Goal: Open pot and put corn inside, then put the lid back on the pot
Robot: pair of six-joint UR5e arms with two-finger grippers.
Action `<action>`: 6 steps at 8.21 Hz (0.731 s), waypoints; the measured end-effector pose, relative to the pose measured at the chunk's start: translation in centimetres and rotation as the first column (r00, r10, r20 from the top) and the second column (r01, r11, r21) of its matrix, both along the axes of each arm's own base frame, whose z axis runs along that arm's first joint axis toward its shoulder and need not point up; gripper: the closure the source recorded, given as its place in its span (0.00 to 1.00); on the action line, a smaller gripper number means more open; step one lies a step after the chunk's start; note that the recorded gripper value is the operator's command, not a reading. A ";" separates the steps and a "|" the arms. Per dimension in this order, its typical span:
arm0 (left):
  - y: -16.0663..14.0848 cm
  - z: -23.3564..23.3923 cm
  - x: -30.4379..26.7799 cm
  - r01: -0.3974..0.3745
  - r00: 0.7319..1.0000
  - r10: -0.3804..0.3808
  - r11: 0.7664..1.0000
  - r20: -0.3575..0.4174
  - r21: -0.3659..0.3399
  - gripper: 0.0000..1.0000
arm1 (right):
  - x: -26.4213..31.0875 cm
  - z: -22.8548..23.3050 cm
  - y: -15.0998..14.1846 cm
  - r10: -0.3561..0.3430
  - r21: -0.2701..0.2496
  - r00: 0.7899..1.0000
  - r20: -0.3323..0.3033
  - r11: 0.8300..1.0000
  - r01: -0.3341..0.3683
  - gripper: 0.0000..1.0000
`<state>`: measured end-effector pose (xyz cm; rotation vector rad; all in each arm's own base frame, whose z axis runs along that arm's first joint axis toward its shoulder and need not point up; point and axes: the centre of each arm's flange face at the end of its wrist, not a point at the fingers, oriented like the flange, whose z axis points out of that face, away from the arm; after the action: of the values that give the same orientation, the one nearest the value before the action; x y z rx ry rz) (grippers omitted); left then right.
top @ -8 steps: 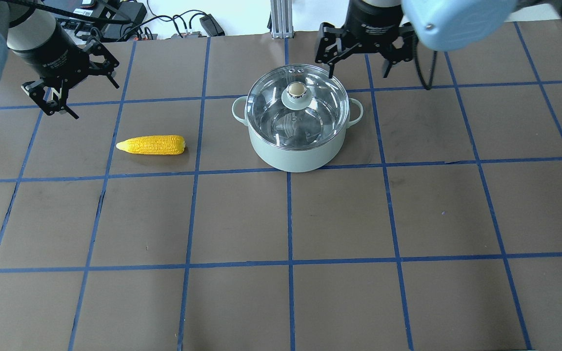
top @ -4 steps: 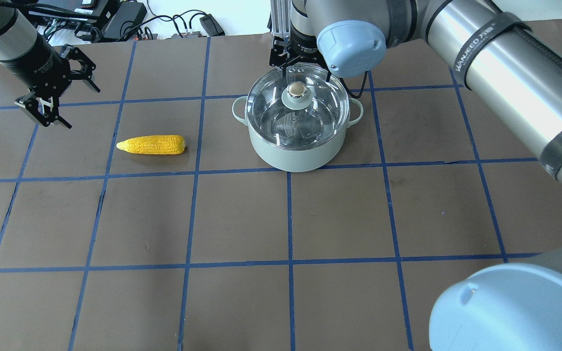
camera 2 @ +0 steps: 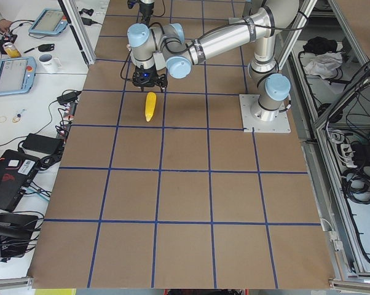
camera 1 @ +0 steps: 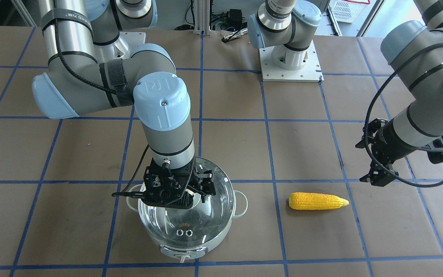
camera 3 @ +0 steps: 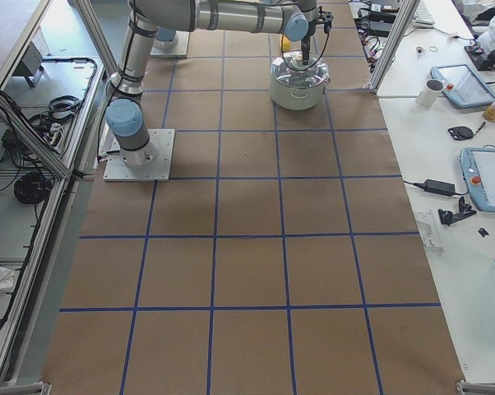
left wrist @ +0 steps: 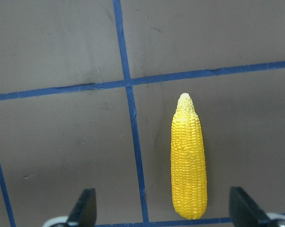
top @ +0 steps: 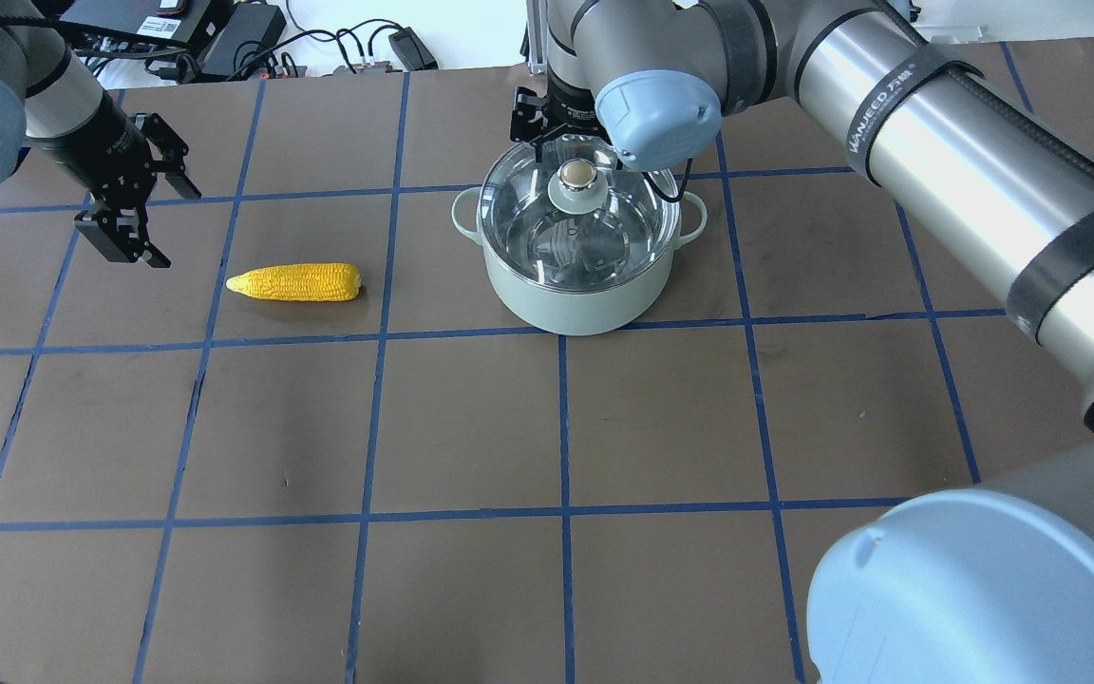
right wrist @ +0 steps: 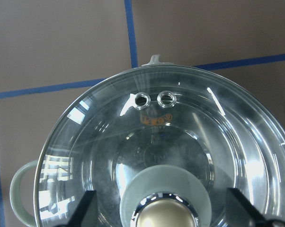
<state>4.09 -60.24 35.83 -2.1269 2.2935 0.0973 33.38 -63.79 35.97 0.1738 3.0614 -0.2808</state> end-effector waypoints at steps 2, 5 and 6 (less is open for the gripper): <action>-0.4 -3.5 0.1 -0.065 0.998 0.065 0.997 -0.003 0.040 0.00 | 0.2 -0.4 0.1 0.008 0.004 1.000 -0.002 1.000 -0.008 0.31; -0.6 -9.4 0.0 -0.146 0.989 0.147 0.985 0.001 0.094 0.00 | 0.6 -1.2 0.6 0.020 0.018 1.000 -0.009 1.000 -0.020 0.55; -0.5 -10.2 -0.3 -0.168 0.986 0.169 0.980 0.004 0.105 0.00 | 0.6 -1.3 0.6 0.026 0.019 1.000 -0.015 0.999 -0.026 0.64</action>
<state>3.84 -60.74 25.60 -2.2646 2.0565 0.2201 33.95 -63.18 34.64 0.1332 3.0795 -0.2523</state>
